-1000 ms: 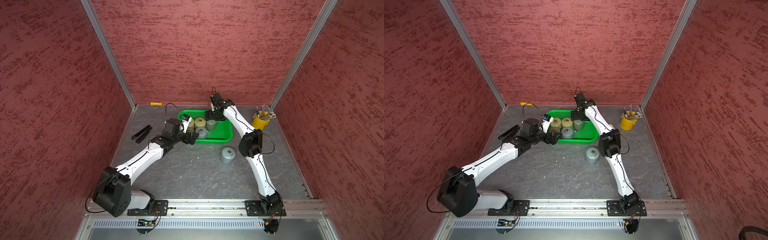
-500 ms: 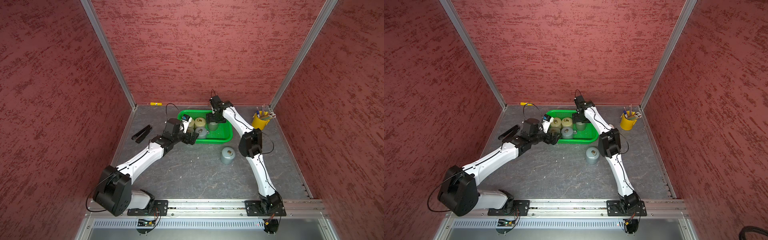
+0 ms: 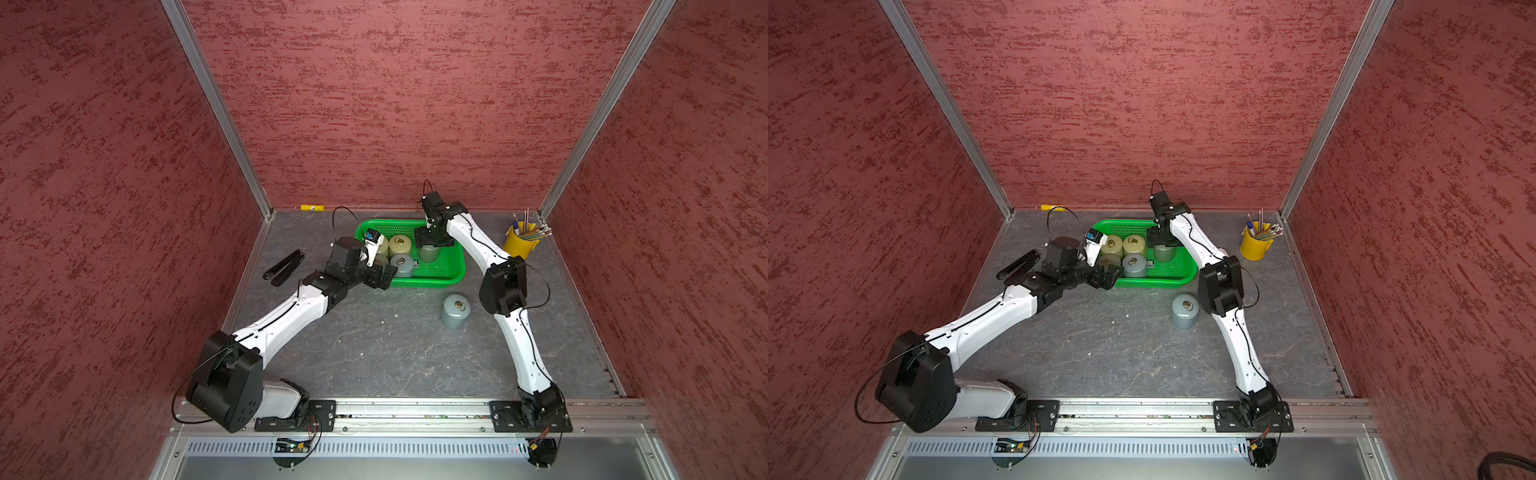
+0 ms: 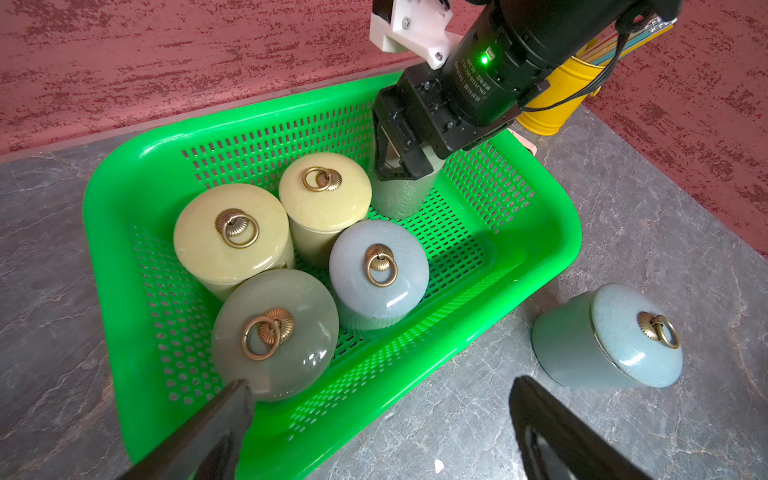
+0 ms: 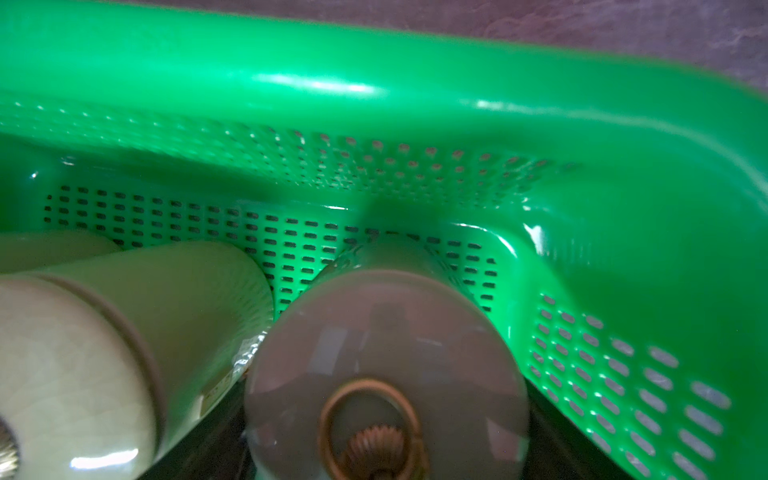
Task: Take the tea canister out of the basket
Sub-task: Pick up the tea canister from the basket.
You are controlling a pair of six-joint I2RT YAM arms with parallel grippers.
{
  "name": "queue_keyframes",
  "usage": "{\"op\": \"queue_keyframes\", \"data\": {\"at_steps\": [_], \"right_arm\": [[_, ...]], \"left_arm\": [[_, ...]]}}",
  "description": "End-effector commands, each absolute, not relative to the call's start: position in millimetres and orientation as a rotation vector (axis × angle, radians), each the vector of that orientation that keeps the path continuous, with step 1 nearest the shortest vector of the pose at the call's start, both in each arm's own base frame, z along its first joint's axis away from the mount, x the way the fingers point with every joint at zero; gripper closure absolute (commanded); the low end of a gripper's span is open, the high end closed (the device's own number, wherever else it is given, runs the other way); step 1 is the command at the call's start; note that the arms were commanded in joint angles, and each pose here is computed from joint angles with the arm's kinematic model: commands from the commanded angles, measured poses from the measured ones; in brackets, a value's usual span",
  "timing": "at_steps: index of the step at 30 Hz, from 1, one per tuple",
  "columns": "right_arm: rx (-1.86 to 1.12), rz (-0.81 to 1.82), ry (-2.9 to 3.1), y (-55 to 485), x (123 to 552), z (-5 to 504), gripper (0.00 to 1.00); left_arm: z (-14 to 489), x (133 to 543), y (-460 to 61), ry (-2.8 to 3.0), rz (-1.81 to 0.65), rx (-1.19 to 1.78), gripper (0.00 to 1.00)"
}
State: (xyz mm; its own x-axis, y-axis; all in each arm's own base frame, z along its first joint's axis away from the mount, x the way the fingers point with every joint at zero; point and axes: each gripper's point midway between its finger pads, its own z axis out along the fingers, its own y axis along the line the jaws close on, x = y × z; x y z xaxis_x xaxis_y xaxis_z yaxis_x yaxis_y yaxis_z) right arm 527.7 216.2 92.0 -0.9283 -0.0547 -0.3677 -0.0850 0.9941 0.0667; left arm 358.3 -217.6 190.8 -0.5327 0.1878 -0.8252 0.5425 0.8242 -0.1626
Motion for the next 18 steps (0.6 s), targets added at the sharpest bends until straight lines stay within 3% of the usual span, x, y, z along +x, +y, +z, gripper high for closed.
{"op": "queue_keyframes", "data": {"at_steps": [1,18], "right_arm": [[-0.105,0.065,2.731,208.7,532.1,103.9,0.23],[-0.158,0.149,2.671,217.2,500.9,148.2,0.64]], "left_arm": [[206.7,359.9,-220.9,2.084,-0.510,0.546,0.00],[216.6,359.3,-225.8,2.072,-0.519,0.554,0.00]]}}
